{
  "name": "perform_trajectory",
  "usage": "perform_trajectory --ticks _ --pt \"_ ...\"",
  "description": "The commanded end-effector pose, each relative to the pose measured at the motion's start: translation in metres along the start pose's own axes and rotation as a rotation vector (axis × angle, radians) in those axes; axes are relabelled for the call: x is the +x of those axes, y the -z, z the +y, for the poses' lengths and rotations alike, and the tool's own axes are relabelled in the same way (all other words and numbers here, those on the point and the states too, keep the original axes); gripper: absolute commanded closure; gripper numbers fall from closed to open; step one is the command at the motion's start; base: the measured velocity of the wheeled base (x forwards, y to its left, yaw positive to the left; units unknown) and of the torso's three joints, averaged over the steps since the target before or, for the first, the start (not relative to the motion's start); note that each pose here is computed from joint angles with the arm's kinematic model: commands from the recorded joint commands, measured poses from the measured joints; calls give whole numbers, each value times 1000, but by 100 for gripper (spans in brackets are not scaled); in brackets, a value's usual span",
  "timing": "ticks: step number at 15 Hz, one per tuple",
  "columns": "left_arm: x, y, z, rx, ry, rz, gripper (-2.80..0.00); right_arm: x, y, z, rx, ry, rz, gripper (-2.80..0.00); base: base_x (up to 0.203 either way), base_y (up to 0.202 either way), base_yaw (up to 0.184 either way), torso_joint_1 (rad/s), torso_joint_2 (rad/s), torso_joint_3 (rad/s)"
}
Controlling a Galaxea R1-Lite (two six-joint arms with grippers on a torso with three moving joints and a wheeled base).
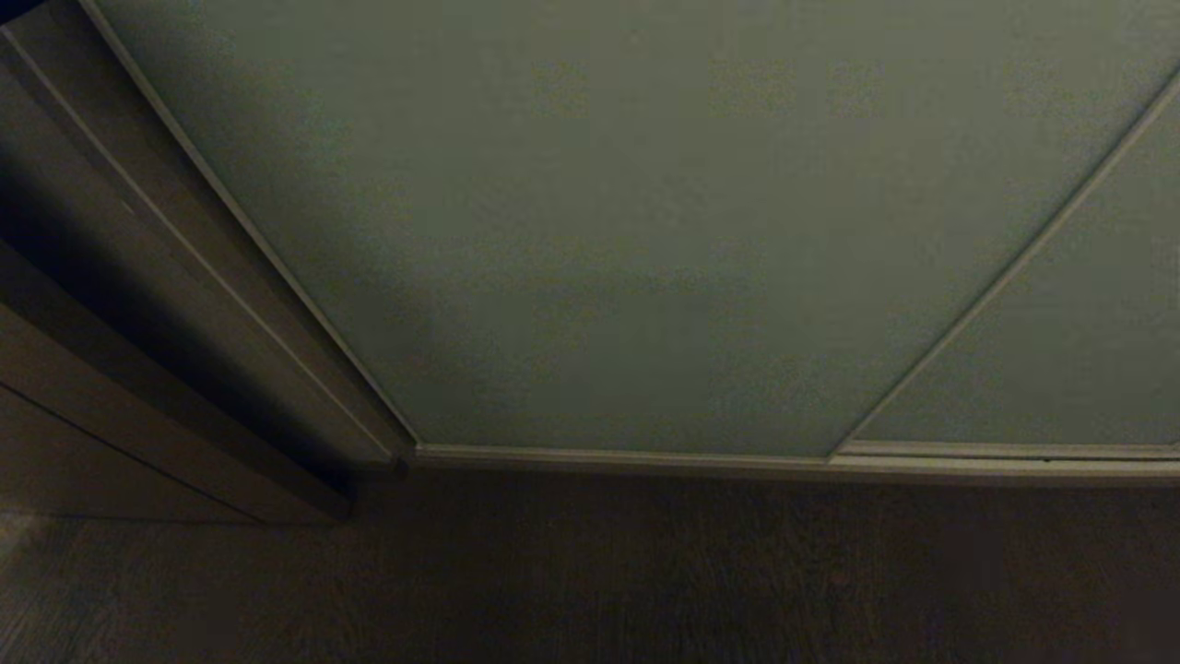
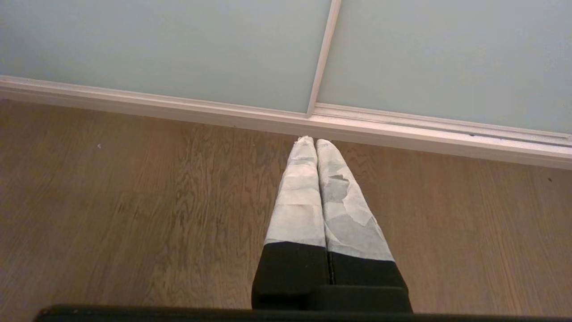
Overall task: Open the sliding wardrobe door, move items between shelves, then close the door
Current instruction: Open the door
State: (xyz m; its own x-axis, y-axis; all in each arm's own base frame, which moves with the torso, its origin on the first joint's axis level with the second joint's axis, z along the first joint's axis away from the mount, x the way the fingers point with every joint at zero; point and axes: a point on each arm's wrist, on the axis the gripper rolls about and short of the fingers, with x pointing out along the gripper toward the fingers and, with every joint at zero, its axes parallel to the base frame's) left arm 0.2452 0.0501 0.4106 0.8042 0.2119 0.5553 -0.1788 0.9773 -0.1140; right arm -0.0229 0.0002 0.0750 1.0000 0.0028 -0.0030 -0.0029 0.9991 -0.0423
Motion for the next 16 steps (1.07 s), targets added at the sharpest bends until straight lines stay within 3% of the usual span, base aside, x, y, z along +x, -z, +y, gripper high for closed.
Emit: perform_trajectory --ticks 1,8,16 --pt "4 2 0 0 -5 -4 0 0 0 0 -1 0 2 0 0 0 0 0 0 0" --pt "17 10 -3 -11 5 3 0 0 0 0 -1 0 0 0 0 0 0 0 0 0" --pt "16 3 -27 -57 64 41 0 0 0 0 -1 0 2 0 0 0 0 0 0 0"
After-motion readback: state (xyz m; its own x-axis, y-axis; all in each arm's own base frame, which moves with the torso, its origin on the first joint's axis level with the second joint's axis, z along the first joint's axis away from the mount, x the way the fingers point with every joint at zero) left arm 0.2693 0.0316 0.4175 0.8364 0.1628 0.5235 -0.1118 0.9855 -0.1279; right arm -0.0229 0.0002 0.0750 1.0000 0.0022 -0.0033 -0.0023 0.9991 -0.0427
